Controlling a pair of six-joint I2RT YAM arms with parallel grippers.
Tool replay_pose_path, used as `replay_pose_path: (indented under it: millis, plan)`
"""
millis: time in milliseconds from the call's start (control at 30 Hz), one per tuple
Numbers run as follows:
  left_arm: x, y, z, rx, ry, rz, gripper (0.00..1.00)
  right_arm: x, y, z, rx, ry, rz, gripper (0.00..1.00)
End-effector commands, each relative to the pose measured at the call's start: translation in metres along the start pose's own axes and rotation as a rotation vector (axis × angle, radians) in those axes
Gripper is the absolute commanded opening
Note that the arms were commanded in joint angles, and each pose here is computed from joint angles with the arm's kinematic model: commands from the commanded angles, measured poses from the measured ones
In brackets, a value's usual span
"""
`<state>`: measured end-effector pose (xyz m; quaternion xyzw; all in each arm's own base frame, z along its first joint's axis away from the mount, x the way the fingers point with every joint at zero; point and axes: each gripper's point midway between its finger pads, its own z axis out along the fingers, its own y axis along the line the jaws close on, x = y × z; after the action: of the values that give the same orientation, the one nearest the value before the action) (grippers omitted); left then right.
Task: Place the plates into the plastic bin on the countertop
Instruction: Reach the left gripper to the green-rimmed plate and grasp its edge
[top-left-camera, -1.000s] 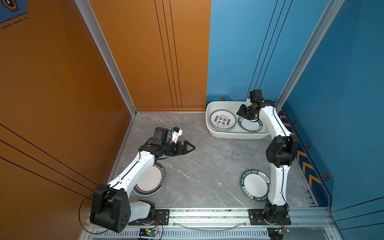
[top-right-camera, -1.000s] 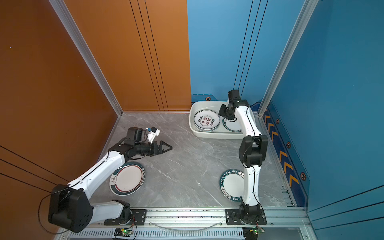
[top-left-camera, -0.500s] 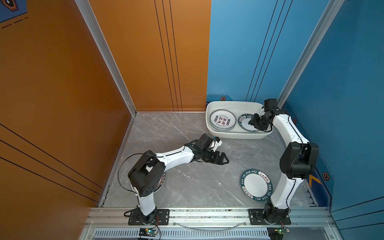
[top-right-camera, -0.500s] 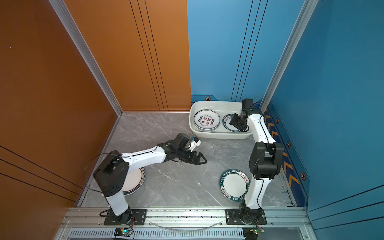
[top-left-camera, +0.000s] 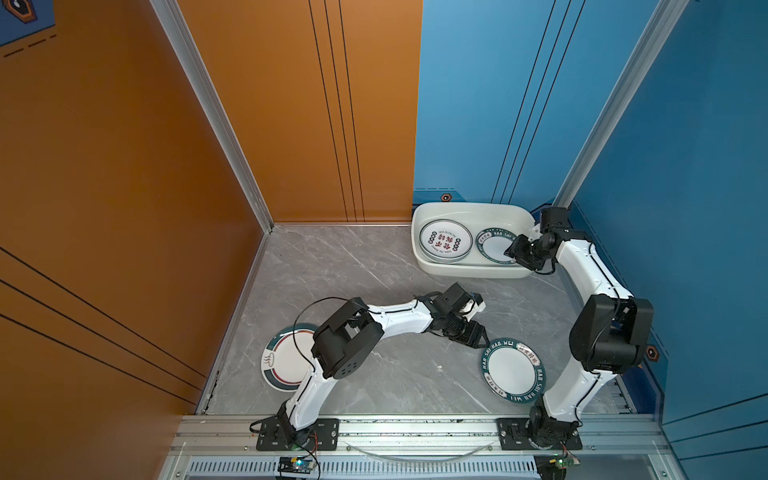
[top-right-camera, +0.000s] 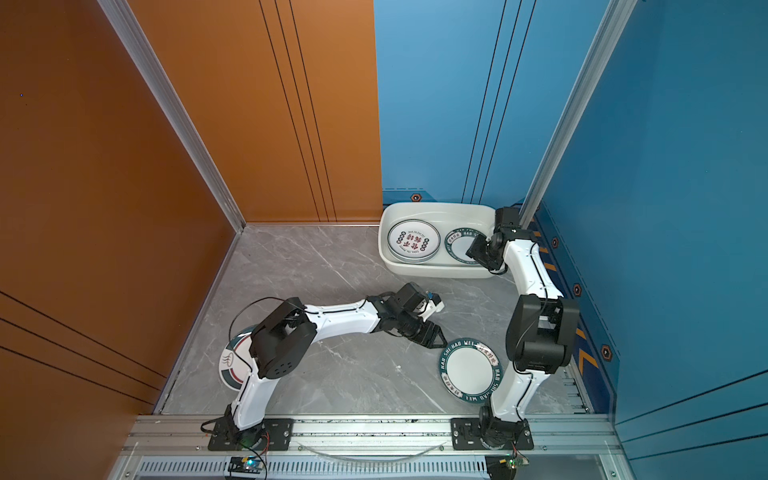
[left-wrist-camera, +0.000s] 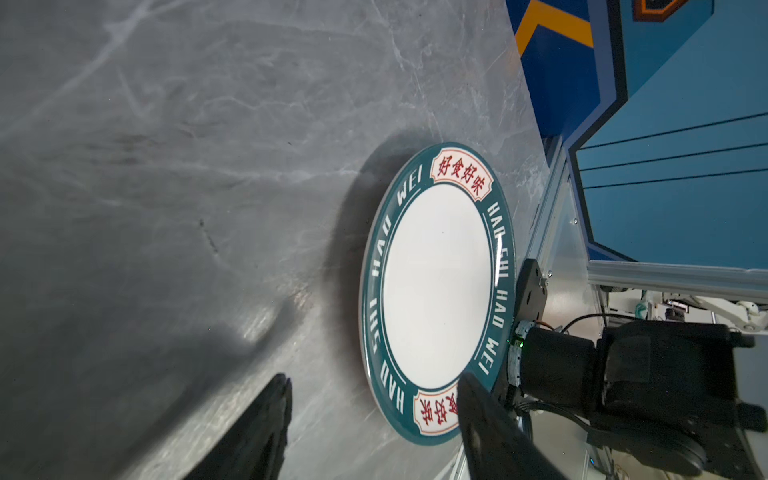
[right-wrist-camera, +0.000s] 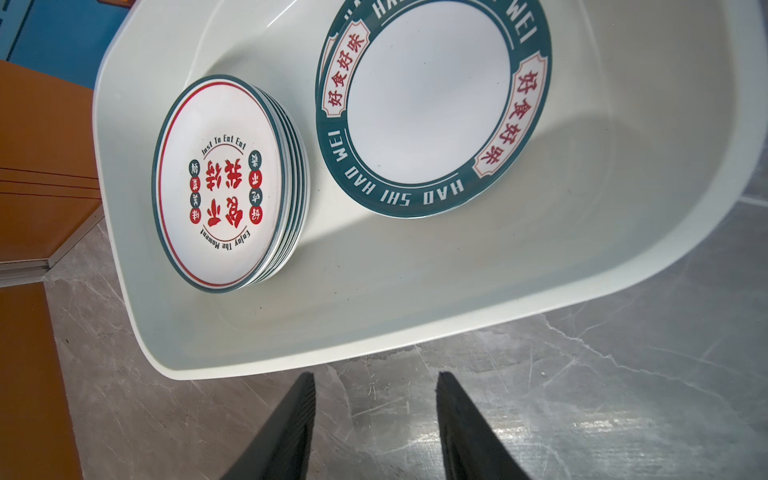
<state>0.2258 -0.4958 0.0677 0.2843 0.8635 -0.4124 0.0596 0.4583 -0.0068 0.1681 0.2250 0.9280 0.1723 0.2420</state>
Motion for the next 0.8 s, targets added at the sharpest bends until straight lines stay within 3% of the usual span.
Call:
replay_pose_path:
  millis: [0,300,767]
  plan:
    - [0.005,-0.005,0.009,0.018,0.041,0.008,0.62,0.001,0.002,-0.006,-0.022,-0.014,-0.016,0.5]
    - [0.028,-0.005,0.034,-0.006,0.151,-0.003,0.5,0.004,-0.002,-0.005,-0.021,-0.007,-0.012,0.5]
    - [0.042,0.006,0.052,-0.014,0.225,-0.038,0.35,0.007,-0.004,-0.002,-0.023,0.002,-0.01,0.5]
